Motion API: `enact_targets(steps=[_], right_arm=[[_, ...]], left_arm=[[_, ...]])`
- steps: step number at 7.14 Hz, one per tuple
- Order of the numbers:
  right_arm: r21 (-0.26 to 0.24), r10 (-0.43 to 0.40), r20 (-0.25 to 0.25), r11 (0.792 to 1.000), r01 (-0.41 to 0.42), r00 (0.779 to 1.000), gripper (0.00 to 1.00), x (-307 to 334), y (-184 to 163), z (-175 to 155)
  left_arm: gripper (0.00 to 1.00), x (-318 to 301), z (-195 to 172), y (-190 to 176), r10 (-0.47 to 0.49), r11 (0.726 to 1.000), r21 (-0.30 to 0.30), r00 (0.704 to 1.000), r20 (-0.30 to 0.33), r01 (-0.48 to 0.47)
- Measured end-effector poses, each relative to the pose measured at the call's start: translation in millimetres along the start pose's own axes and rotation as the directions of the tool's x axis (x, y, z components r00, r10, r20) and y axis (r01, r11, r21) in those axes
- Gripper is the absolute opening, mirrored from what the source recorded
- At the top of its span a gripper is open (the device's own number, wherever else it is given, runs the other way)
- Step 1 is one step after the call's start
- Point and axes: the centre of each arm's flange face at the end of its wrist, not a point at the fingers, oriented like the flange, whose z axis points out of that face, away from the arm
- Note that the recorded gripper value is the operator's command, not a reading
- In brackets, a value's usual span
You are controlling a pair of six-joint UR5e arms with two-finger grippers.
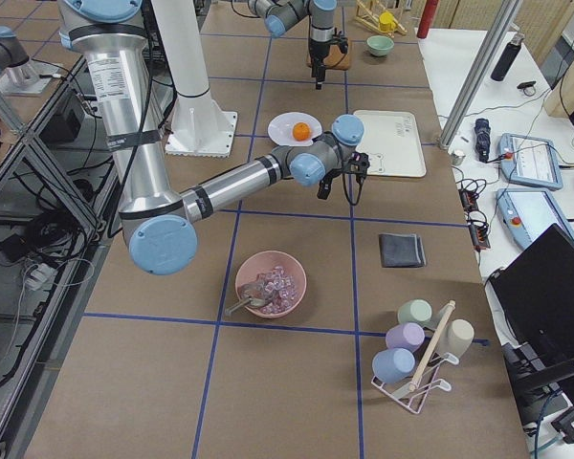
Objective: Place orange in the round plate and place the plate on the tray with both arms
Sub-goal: 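Move the right gripper to the plate rim while the left arm lifts away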
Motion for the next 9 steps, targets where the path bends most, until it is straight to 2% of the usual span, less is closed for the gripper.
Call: enact_targets(steps=[1, 3, 6, 9], right_arm=[[0.007, 0.023, 0.044, 1.000, -0.024, 0.999, 1.00, -30, 13, 35], [0.017, 0.026, 0.088, 0.999, -0.028, 0.996, 1.00, -75, 37, 80], [0.019, -0.026, 0.120, 1.000, 0.024, 0.992, 1.00, -109, 58, 107], [0.059, -0.111, 0.185, 0.993, 0.101, 0.976, 1.00, -131, 80, 139]], left_arm=[[0.98, -7, -1, -5, -0.010, 1.000, 0.006, 1.000, 0.005, 0.010], [0.98, -22, 1, -16, -0.031, 0.999, 0.013, 0.999, 0.020, 0.031], [0.98, -27, 3, -19, -0.039, 0.999, 0.015, 0.999, 0.026, 0.038], [0.98, -32, 7, -21, -0.040, 0.999, 0.014, 0.999, 0.035, 0.039]])
